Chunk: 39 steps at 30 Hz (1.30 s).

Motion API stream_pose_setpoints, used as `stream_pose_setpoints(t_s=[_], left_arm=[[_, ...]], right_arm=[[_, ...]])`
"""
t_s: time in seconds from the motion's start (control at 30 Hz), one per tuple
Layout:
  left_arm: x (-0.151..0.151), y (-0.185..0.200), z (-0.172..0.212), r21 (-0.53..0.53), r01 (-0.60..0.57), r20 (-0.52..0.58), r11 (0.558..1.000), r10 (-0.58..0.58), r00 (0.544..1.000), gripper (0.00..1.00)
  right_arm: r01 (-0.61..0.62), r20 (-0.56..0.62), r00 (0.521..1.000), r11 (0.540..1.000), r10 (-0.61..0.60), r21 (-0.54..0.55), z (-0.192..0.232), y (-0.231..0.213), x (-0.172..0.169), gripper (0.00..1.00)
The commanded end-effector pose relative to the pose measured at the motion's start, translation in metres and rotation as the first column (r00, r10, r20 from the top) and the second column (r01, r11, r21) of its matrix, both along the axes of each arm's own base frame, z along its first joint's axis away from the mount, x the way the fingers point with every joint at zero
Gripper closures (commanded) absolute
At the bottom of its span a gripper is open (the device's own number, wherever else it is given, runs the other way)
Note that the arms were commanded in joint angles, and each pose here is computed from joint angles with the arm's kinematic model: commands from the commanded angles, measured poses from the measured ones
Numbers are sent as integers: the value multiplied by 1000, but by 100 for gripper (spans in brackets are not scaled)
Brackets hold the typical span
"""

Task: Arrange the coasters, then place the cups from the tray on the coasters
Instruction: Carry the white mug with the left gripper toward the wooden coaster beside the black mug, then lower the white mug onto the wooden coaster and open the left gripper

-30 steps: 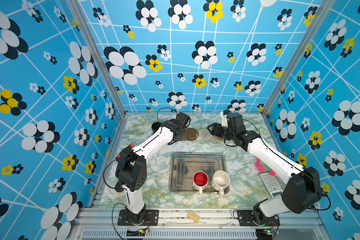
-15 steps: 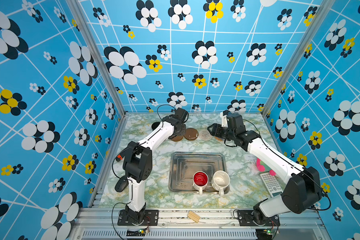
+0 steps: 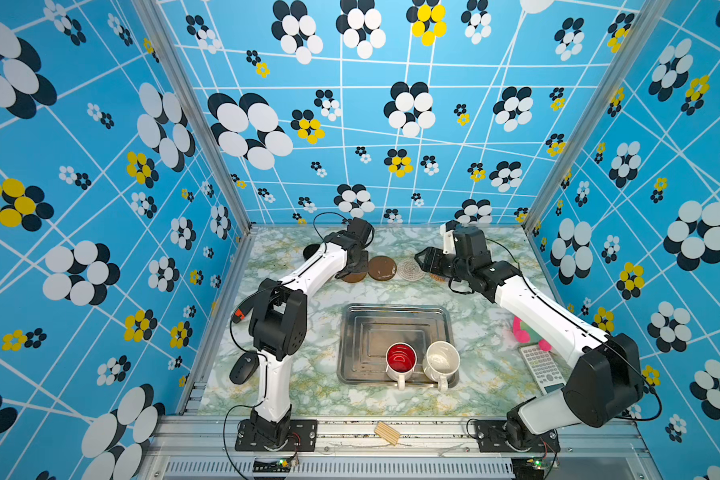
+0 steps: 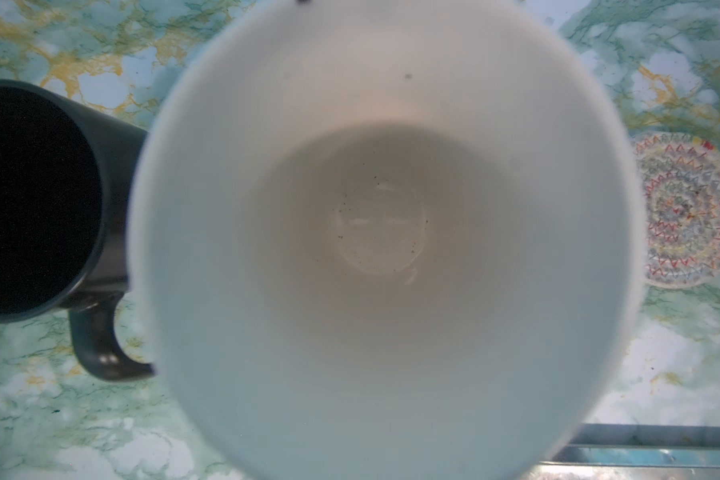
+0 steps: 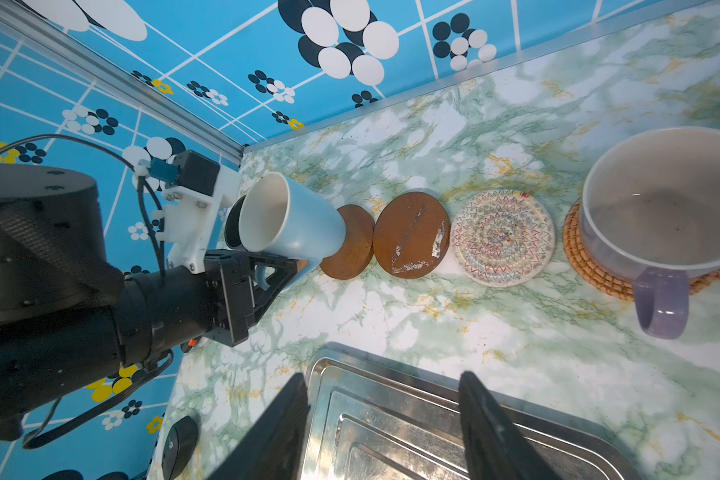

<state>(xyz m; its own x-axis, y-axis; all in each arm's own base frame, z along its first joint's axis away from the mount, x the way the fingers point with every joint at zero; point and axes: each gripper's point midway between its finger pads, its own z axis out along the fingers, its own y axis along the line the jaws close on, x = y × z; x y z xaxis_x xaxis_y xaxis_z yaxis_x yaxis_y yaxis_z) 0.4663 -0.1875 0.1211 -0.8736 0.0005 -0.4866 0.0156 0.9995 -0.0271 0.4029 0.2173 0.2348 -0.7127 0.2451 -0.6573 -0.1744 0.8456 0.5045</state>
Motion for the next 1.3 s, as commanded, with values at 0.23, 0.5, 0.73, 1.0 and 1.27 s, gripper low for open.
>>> stream_pose_setpoints(t_s=[0.23, 0.5, 0.73, 1.0, 1.27], left_arm=[[19, 4, 9, -24, -25, 51, 999, 26, 998, 100], [20, 4, 1, -28, -29, 33, 999, 30, 999, 100], [19, 5, -3, -30, -35, 23, 999, 36, 999, 100], [21, 5, -10, -35, -41, 12, 999, 41, 999, 100], [20, 7, -14, -26, -45, 1, 999, 45, 999, 100]], right_arm=[[-28, -19, 999, 1000, 28, -14, -10, 5, -1, 40], [-29, -26, 999, 999, 28, -18, -13, 4, -1, 40], [-29, -30, 999, 999, 28, -20, -14, 5, 0, 40], [-30, -35, 999, 999, 29, -22, -16, 5, 0, 40], [-33, -41, 999, 999, 32, -19, -18, 7, 2, 40]])
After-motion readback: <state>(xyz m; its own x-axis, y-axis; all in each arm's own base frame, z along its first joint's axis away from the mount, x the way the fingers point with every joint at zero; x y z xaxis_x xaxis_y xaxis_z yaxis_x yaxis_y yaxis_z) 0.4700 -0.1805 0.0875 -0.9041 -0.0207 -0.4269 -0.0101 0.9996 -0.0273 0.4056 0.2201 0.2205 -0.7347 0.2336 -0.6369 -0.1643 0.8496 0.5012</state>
